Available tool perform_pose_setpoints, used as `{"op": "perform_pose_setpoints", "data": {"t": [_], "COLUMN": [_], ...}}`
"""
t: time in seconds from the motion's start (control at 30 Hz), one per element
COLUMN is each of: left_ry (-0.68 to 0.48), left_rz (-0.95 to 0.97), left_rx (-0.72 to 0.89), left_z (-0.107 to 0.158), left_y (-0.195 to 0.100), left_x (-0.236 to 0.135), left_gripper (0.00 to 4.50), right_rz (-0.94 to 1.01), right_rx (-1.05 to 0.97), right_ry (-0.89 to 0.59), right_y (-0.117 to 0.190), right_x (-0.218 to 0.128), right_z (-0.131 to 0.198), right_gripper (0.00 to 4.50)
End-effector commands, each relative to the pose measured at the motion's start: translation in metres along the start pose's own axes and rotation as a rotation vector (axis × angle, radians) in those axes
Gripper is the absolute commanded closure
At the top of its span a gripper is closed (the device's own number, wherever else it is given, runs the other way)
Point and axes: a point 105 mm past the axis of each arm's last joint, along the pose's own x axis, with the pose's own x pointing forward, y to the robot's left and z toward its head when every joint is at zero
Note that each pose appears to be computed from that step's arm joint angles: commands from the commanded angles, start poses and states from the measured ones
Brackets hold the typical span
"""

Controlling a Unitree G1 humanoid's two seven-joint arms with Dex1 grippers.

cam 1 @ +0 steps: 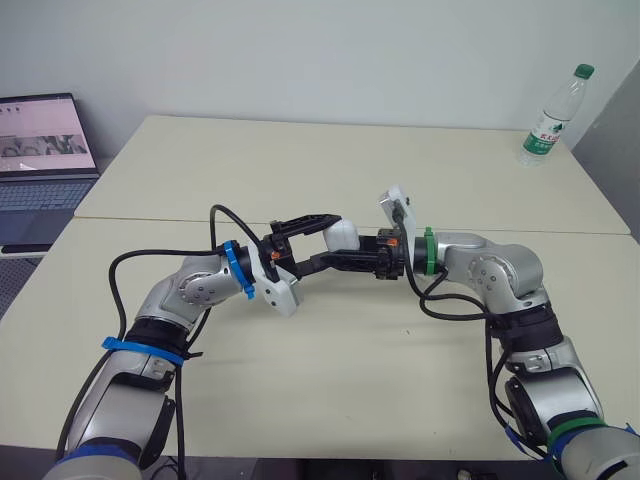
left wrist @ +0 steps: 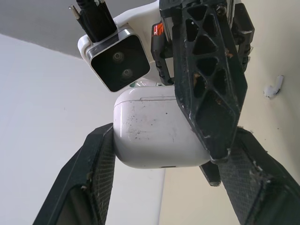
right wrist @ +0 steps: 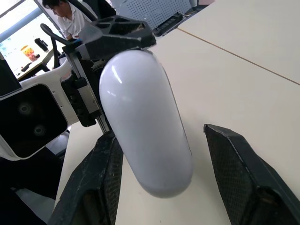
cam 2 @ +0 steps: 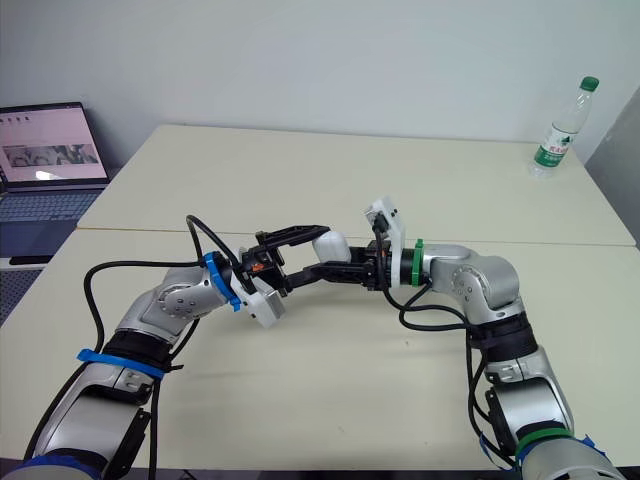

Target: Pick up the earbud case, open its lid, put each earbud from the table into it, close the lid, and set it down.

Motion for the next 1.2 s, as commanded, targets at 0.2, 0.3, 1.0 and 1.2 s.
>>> {"op": "perform_pose_setpoints", "data": {"t": [0.2,0.3,1.0,1.2], "left_ry": [-0.036,-0.036,-0.066,0.036], "left_rz": [0.038,0.035,-0.014,0.005], "left_rx": [0.024,0.026,-0.004,-0.128], "left_z": [0.008,0.007,0.024,0.018], "left_y": [0.009,0.01,0.003,0.042], "left_x": [0.006,0.006,-0.011,-0.028], "left_gripper": [1.74,1.74,0.0,0.0], "right_rz": [0.009,0.009,-0.013,-0.117], "right_rx": [-0.036,-0.025,-0.026,-0.134], "right_ry": [-0.041,-0.047,-0.084,-0.034], "right_y": [0.004,0.004,-0.002,-0.019], "right_x": [-0.001,0.0,-0.002,-0.006], "right_z": [0.015,0.016,0.018,0.009], "right_gripper": [1.76,1.76,3.62,3.62]}}
